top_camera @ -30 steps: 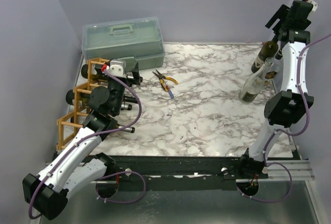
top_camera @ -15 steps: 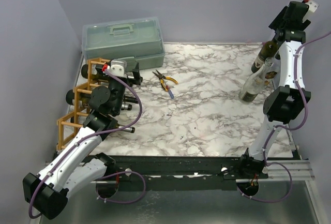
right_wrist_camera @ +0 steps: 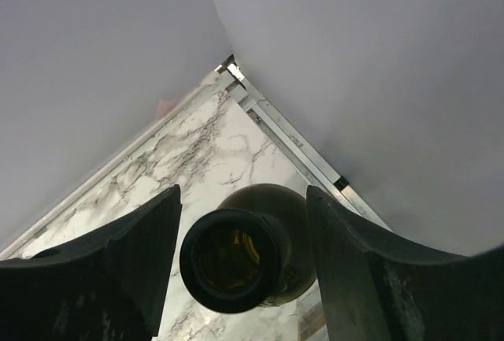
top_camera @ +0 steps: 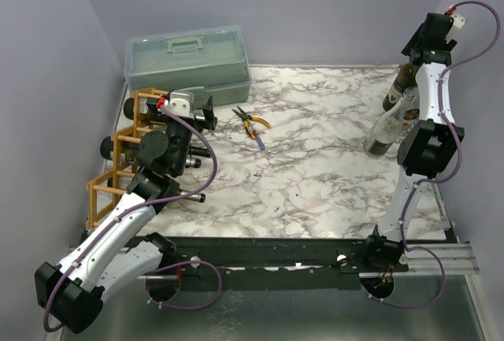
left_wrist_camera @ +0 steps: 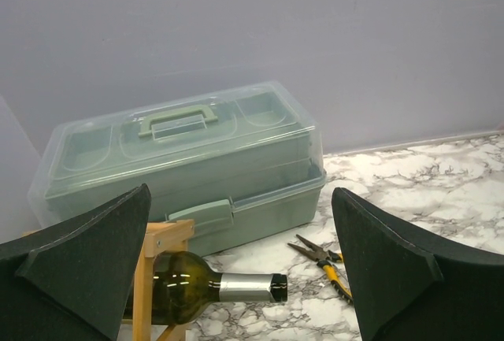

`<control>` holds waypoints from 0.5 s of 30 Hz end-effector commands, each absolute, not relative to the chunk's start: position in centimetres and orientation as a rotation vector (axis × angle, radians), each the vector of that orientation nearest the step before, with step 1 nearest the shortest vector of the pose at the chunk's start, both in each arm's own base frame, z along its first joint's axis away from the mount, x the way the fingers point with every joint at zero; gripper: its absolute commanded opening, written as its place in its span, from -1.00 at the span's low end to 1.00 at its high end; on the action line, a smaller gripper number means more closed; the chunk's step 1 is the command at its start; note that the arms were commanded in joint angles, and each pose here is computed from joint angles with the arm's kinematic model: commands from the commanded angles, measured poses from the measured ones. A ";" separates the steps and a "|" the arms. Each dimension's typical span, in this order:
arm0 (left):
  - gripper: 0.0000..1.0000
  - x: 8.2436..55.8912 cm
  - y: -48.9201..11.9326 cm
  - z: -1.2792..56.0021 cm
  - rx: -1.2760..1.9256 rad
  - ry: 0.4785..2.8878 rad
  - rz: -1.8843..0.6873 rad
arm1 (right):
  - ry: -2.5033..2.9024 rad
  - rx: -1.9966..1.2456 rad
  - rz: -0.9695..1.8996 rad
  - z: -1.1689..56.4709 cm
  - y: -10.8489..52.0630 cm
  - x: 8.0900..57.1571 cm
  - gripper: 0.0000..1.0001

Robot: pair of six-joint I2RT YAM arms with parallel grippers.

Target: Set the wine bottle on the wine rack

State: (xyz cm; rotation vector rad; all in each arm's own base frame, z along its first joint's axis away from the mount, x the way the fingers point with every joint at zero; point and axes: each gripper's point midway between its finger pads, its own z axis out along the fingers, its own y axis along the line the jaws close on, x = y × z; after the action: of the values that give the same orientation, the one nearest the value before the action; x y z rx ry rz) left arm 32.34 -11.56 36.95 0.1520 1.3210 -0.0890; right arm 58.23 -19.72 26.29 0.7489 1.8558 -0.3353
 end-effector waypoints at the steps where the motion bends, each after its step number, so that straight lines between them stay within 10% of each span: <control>1: 0.97 32.1 -11.9 37.5 0.157 1.302 -0.111 | 1.800 0.743 -0.366 27.7 -20.7 59.0 0.31; 15: 0.97 32.3 -12.0 37.3 0.162 1.307 -0.107 | 1.718 0.727 -0.302 31.5 -19.9 59.0 -0.55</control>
State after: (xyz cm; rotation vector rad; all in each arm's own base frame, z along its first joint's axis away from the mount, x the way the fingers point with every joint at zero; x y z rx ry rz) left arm 32.37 -11.57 36.92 0.1527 1.3220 -0.0884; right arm 58.73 -20.12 27.24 0.7163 1.8341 -0.3597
